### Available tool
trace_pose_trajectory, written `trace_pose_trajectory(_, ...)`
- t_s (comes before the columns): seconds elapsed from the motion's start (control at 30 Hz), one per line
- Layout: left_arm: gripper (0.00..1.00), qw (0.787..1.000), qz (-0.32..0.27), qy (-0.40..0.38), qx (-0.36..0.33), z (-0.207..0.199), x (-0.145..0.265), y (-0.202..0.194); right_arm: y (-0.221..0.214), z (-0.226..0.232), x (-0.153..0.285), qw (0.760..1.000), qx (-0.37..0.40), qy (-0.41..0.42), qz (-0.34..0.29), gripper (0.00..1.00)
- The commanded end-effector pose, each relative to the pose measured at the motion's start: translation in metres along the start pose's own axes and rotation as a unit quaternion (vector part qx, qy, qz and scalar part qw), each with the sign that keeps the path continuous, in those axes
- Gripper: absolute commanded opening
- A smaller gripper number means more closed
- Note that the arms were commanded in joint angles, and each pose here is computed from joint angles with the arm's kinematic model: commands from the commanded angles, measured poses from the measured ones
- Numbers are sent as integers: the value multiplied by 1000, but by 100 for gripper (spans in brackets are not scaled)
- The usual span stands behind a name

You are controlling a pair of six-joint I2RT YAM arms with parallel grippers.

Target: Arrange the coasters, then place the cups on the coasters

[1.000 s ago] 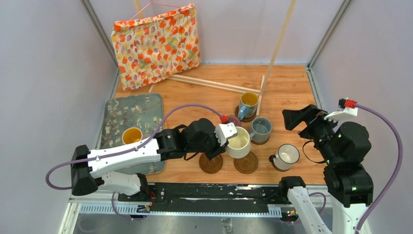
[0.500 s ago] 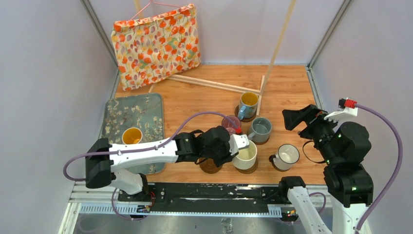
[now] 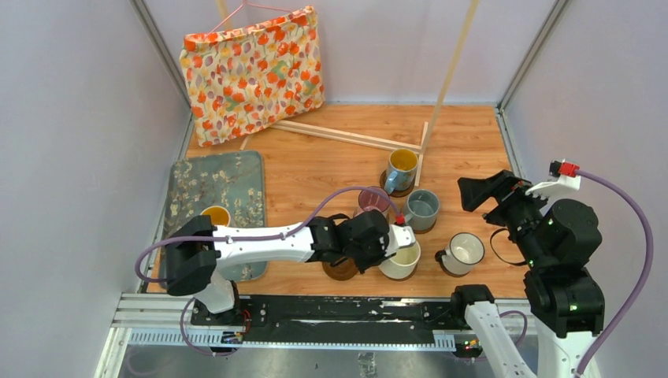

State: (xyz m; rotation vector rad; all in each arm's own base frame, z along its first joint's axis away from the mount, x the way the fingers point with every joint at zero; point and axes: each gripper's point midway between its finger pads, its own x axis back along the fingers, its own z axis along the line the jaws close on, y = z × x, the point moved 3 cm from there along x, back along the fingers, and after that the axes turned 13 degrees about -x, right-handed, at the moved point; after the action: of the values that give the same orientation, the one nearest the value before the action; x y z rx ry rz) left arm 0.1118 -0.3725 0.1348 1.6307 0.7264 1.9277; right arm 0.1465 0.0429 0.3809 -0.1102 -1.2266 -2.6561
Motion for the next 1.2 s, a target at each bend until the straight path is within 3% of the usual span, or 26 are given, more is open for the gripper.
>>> trace_pose_trajectory(0.0,0,997,-66,28,-16,11,-5,42,3,3,7,1000,6,7,-8,100)
trace_pose_trajectory(0.5,0,998,-44,49,13,12,-40,24,2,2,6,1000,8,6,-7,100)
trace_pose_trajectory(1.17,0,999,1,39,30,0,-54,-15,-2,2,2,1000,1,6,5,100)
